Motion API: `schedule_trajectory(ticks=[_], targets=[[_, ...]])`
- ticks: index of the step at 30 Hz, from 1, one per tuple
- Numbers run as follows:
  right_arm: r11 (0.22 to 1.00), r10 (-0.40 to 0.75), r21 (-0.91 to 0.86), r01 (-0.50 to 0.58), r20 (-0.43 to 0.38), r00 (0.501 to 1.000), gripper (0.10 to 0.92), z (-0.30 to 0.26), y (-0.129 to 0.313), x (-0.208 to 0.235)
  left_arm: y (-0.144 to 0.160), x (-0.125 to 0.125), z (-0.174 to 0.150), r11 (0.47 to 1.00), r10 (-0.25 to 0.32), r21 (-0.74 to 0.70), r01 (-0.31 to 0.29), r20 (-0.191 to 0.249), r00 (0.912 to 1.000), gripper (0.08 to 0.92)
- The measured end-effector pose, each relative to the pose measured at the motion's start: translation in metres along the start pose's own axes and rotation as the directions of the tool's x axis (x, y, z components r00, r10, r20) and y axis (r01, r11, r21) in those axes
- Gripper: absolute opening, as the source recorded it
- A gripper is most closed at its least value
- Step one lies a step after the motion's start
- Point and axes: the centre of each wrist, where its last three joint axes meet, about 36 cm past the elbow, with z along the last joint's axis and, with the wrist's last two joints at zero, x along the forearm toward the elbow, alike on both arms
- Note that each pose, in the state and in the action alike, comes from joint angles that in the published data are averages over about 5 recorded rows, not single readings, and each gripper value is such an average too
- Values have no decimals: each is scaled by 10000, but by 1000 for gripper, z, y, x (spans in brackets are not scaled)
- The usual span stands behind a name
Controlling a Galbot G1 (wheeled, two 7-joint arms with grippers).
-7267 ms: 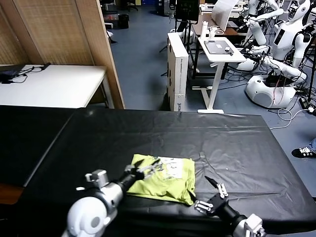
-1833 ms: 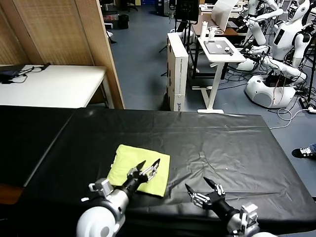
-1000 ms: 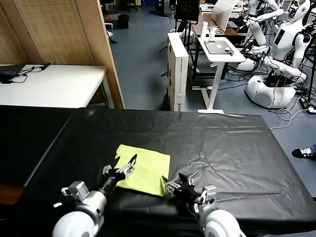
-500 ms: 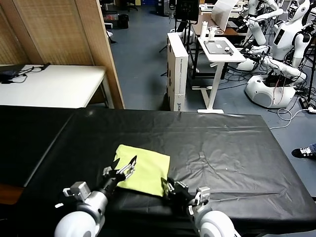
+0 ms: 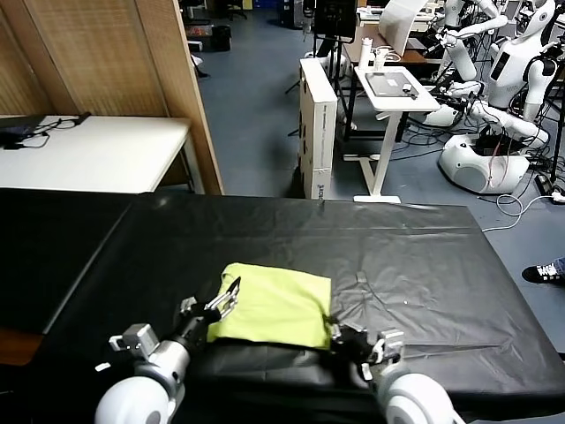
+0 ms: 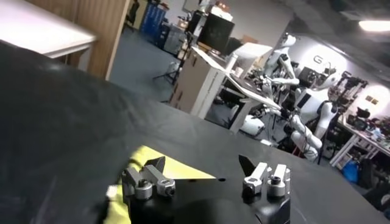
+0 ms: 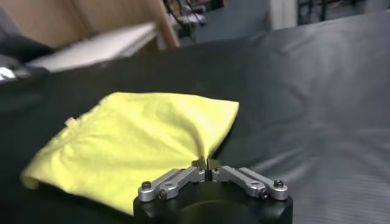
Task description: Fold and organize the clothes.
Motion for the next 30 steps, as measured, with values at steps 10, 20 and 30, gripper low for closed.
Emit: schedule_trajectory(ticks=[10, 20, 30], targets=[[9904, -156, 1378, 108, 338, 9993, 691, -14, -15, 15, 15, 0, -2, 9921, -464, -1116, 568, 935, 9945, 907], [9769, 193, 2044, -623, 2060, 9784, 906, -14, -20, 38, 32, 6, -1, 9656, -642, -2434, 920, 1199, 9907, 907], [9721, 430, 1874, -1413, 4498, 8921, 907, 23, -33, 56, 41, 34, -9, 9458, -971, -3024, 1184, 847, 9917, 907]])
